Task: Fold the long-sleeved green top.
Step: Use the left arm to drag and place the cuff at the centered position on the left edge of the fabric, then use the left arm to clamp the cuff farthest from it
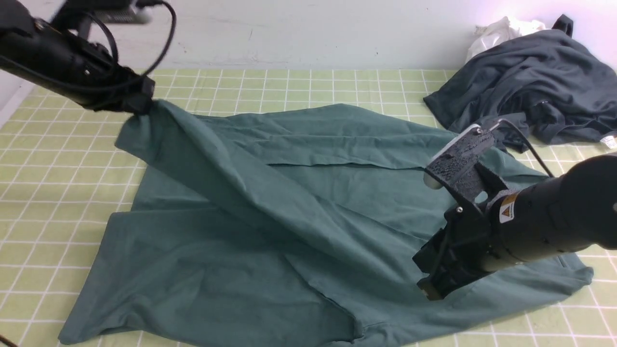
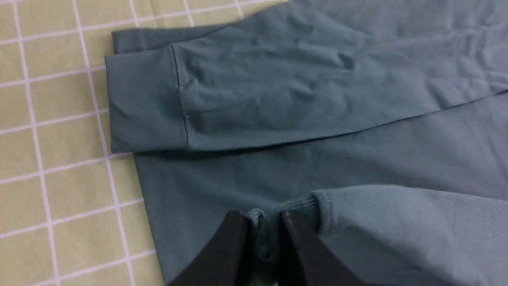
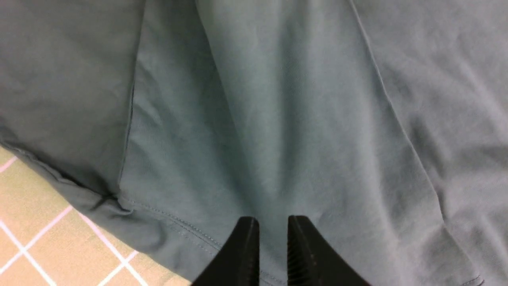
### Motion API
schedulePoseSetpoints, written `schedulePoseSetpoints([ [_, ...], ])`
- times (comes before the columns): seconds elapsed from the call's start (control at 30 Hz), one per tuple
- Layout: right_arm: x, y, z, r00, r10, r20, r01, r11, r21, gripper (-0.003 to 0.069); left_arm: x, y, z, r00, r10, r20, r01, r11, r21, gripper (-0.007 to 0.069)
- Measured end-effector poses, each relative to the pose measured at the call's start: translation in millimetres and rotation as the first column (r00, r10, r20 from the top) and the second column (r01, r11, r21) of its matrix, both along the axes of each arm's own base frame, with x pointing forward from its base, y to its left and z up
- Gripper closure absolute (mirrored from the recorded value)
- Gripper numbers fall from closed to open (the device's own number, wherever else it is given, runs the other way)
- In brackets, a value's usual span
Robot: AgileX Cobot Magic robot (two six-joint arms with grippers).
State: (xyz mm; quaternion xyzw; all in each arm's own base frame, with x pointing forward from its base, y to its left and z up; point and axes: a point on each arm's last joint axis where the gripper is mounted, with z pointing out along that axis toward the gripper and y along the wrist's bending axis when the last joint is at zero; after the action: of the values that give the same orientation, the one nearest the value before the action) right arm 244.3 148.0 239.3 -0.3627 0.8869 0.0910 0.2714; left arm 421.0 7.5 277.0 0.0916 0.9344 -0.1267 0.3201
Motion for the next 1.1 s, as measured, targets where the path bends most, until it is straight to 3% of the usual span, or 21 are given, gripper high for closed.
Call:
schedulePoseSetpoints([
  [0.17,-0.8,0.8,-0.4,1.000,-0.004,-0.014,0.004,1.000,0.011,0.0557,13.6,4.6,-24.1,0.992,0.057,-0.110,-0.058,0.998,-0.003,0.0280],
  [0.27,-3.2,4.0,-0.4,1.000,0.014,-0.023,-0.014,1.000,0.018,0.0557,8.7,5.9,-15.2,0.980,0.071,-0.186,-0.070,0.997,0.011,0.0232],
  [0.4,-11.6,15.7,-0.5,0.997,0.074,-0.034,-0.073,0.997,0.030,0.0557,-8.3,8.1,-7.7,0.928,0.096,-0.359,-0.082,0.995,0.055,0.0226],
  [0.53,-18.4,30.1,-4.1,0.992,0.115,-0.041,-0.114,0.993,0.039,0.0552,-35.7,1.3,-27.2,0.870,0.122,-0.478,-0.074,0.990,0.118,0.0226],
  [0.63,-15.1,36.1,-20.5,0.991,0.075,-0.108,-0.071,0.997,0.033,0.0517,-73.3,-12.1,-68.2,0.771,0.094,-0.630,-0.006,0.990,0.140,0.0218],
  [0.77,-9.0,40.1,-44.9,0.983,0.050,-0.177,-0.052,0.999,-0.009,0.0409,-109.8,-18.7,-105.7,0.648,0.081,-0.758,0.038,0.990,0.138,0.0218],
  [0.93,-2.4,43.8,-63.9,0.980,0.033,-0.196,-0.039,0.999,-0.028,0.0302,-124.7,-19.3,-122.3,0.626,0.088,-0.775,0.031,0.990,0.137,0.0218],
  [1.03,1.2,46.0,-76.9,0.977,0.020,-0.214,-0.029,0.999,-0.039,0.0299,-129.5,-19.4,-126.0,0.618,0.089,-0.781,0.030,0.990,0.137,0.0218],
  [1.1,3.6,47.9,-88.0,0.971,0.010,-0.237,-0.022,0.998,-0.051,0.0346,-131.2,-19.6,-126.6,0.614,0.089,-0.784,0.029,0.990,0.135,0.0218],
])
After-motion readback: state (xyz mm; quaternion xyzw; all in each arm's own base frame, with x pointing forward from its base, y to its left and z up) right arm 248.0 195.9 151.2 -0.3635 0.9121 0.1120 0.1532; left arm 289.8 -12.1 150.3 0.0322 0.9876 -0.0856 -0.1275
